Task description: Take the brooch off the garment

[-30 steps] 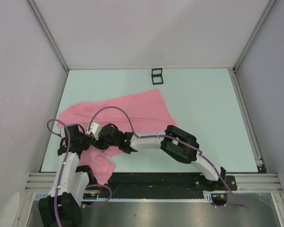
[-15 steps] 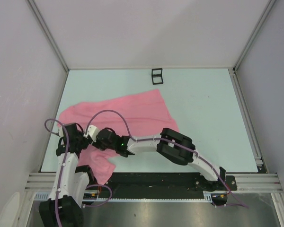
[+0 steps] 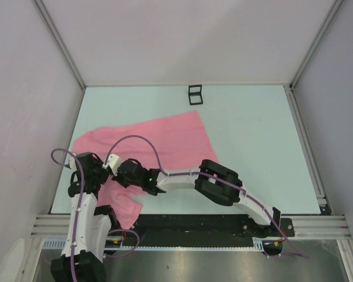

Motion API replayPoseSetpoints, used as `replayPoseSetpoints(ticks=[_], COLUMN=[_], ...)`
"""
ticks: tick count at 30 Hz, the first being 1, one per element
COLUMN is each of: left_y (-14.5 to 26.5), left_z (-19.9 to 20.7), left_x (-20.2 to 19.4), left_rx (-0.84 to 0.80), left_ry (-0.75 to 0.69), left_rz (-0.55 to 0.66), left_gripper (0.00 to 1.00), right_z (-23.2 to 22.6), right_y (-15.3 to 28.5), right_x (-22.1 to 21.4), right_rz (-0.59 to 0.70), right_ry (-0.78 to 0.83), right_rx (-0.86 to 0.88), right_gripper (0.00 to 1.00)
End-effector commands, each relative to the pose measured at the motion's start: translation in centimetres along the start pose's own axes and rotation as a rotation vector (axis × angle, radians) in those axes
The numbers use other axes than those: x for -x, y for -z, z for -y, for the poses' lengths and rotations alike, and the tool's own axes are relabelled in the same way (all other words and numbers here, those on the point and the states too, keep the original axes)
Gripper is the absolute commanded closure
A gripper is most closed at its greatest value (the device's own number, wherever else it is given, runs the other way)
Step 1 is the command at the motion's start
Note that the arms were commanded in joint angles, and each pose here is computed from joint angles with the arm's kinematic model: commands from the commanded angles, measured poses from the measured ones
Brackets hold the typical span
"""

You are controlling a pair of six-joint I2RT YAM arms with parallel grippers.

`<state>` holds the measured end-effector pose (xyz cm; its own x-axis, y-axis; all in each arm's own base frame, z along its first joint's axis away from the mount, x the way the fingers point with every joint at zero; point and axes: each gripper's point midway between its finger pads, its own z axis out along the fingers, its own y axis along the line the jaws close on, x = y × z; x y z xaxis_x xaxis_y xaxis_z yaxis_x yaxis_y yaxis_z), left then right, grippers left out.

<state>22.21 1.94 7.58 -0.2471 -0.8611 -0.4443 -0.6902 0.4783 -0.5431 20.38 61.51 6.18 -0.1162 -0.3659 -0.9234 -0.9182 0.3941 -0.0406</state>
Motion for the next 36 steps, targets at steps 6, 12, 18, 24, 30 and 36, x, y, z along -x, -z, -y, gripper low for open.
replayPoseSetpoints(ticks=[6,12,18,24,30,36], left_y=[2.2,1.3,0.3,-0.8,-1.7,-2.5], left_z=[1.6,1.1,0.7,0.3,-0.1,-1.0], left_x=[0.7,0.3,-0.2,-1.1,-1.4,-2.2], left_rx=[-0.056,-0.042,-0.041,-0.032,-0.017,0.009], left_ry=[-0.039,-0.033,-0.034,-0.052,-0.043,-0.033], left_rz=[0.010,-0.001,-0.016,-0.053,-0.065,-0.086], left_gripper=[0.60,0.67,0.73,0.76,0.78,0.88], right_z=[2.9,5.6,6.4,5.8,5.9,6.0], right_y=[1.0,1.7,1.9,1.8,1.8,1.2], right_x=[0.2,-0.8,-1.5,-1.3,-0.4,-0.4], right_rz=[-0.033,-0.044,-0.044,-0.039,-0.019,-0.027], right_ry=[-0.310,-0.487,-0.568,-0.564,-0.563,-0.560], right_rx=[0.105,0.147,0.200,0.233,0.240,0.242], right_gripper=[1.00,1.00,1.00,0.95,0.67,0.52])
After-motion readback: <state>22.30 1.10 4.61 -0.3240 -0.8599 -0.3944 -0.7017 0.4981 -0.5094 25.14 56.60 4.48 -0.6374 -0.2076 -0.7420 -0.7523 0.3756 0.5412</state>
